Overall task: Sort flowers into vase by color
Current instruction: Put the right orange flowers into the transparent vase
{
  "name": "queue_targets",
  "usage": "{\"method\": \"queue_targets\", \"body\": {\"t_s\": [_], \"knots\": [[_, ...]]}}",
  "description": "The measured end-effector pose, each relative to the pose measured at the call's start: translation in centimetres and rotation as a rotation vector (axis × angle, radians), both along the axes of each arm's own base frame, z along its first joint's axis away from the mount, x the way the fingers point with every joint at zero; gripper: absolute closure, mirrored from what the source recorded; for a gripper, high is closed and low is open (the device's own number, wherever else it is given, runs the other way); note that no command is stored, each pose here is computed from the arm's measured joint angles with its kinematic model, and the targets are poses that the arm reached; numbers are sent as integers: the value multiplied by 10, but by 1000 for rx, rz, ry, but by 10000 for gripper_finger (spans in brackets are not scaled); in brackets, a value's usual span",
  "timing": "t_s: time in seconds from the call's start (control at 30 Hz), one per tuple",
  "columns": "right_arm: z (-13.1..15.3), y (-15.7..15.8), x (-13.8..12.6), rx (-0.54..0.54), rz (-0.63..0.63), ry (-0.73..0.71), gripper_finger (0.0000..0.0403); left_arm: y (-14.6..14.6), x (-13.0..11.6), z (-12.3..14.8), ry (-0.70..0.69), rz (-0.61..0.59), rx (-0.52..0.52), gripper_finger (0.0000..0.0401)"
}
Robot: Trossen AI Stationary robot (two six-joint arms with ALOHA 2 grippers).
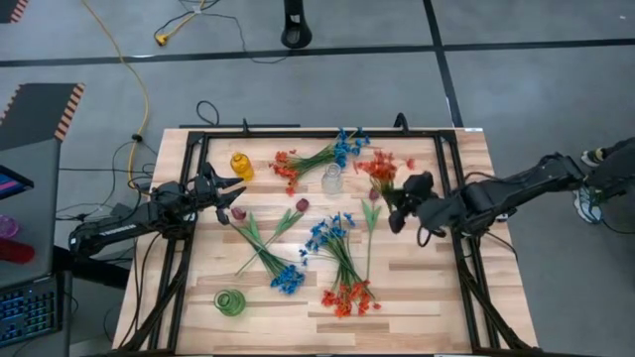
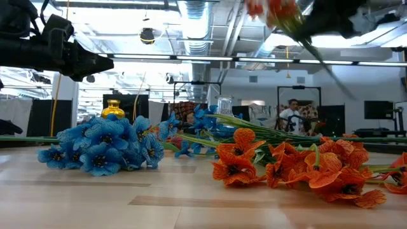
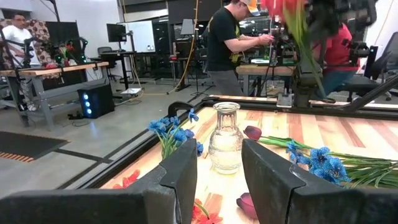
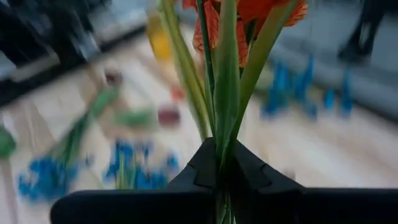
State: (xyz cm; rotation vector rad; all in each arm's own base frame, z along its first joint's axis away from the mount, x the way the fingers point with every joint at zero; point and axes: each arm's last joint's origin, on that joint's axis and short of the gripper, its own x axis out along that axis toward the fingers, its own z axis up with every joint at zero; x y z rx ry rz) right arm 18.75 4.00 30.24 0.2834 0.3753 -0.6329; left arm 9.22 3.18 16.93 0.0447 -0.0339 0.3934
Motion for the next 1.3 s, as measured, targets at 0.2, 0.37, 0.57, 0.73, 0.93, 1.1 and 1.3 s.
{"method": "queue_targets", "body": {"t_s": [0.2,0.37,0.57,0.73,0.93,1.1,1.3], "knots": [[27,-12,19,-259,87,-165,358,0,0,0,0,0,0,285],[35,-31,27,-434,171,-304,358,0,0,0,0,0,0,285],[21,-62,33,-534,221,-442,358,0,0,0,0,0,0,285],[0,-86,49,-555,245,-454,358,0,0,0,-1,1,0,285],[-18,-104,72,-615,236,-494,358,0,0,0,0,1,0,285],[-38,-115,85,-604,217,-459,358,0,0,0,0,1,0,285],[-46,-118,90,-577,214,-451,357,0,0,0,-1,0,0,285]]}}
